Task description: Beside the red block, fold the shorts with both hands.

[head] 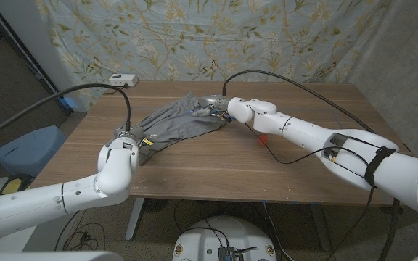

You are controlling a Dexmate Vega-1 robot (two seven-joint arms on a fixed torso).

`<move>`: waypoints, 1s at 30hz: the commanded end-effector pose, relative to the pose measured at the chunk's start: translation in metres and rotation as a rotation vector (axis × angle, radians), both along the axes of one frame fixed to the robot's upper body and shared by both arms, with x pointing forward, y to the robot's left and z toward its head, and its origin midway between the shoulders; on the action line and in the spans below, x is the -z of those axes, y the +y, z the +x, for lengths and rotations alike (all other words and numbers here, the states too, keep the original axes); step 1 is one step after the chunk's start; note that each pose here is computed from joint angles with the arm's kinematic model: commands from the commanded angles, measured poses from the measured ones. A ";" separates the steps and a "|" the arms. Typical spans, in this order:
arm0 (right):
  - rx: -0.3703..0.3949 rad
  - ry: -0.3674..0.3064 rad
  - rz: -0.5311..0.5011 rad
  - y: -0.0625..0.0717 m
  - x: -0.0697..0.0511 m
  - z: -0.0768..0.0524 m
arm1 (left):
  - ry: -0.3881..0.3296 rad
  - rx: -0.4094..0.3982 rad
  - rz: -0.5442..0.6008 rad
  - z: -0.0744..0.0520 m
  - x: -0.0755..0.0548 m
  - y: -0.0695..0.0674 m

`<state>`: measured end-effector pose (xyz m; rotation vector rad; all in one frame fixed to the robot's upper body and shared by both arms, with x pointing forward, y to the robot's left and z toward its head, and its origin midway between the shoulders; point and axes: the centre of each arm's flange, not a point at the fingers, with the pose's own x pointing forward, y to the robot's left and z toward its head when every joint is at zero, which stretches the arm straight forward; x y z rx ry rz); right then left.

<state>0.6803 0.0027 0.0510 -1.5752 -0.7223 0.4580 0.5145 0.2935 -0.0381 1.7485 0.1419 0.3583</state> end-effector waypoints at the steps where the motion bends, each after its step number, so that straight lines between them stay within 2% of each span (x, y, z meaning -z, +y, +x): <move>1: -0.008 0.006 0.018 -0.007 -0.001 0.009 | 0.063 -0.022 0.065 0.017 0.008 -0.014; 14: -0.010 0.001 0.027 -0.014 -0.005 0.015 | -0.008 -0.072 0.109 0.025 0.009 -0.015; 17: -0.009 0.000 0.029 -0.016 -0.006 0.016 | -0.004 -0.085 0.112 0.027 0.010 -0.015; 20: -0.007 -0.003 0.030 -0.018 -0.007 0.017 | 0.030 -0.077 0.051 0.028 0.009 -0.012; 24: 0.000 -0.008 0.029 -0.020 -0.009 0.017 | 0.029 -0.070 0.056 0.021 -0.001 -0.014; 30: 0.000 -0.015 0.031 -0.021 -0.010 0.015 | 0.004 -0.027 0.023 -0.004 -0.025 -0.022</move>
